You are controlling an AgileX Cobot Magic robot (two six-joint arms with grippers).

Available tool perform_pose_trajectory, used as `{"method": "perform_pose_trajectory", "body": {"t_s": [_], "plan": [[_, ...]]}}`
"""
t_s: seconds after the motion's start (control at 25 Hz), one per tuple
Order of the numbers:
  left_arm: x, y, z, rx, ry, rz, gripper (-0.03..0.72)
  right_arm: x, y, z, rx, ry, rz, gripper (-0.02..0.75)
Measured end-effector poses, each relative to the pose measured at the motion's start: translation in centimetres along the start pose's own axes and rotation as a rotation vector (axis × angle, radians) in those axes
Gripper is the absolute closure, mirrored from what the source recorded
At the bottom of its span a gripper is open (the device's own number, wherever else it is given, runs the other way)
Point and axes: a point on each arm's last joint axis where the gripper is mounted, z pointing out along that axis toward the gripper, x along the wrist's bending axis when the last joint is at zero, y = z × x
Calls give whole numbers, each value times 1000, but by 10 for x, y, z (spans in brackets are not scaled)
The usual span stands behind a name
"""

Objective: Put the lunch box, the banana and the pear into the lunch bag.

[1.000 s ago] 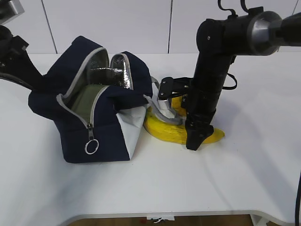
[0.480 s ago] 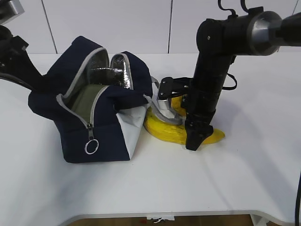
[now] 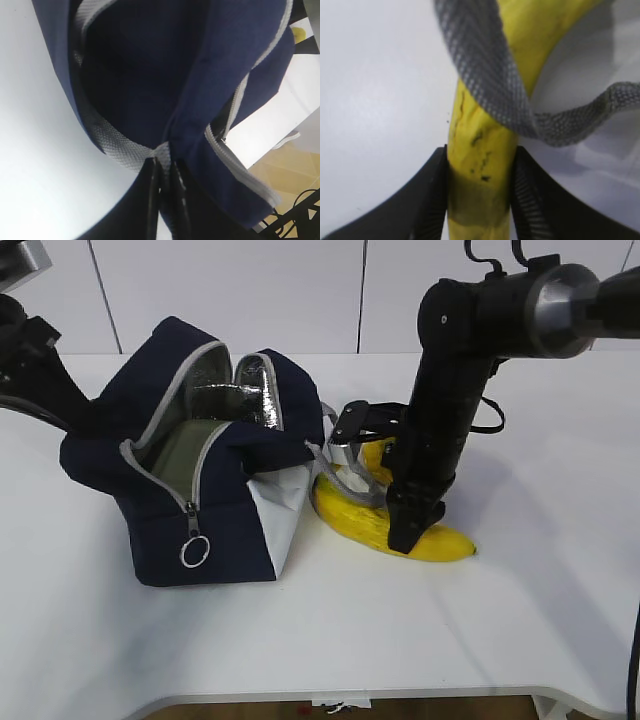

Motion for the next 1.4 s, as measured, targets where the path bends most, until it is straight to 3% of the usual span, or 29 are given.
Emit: {"method": "perform_pose_trajectory", "body": {"t_s": [0.2,0.52,1.0,1.4], "plan": [[0,0,0,0,0,0,676,3,6,0,-64,45,189,462],[0,0,0,0,0,0,676,4,7,0,-67,60,426,462],[-1,1,0,-6,-11,-5,676,14,13,-22,-121,60,543,463],[-1,1,0,-9,-15,-6,676,63,22,0,-17,131,490,463]]}}
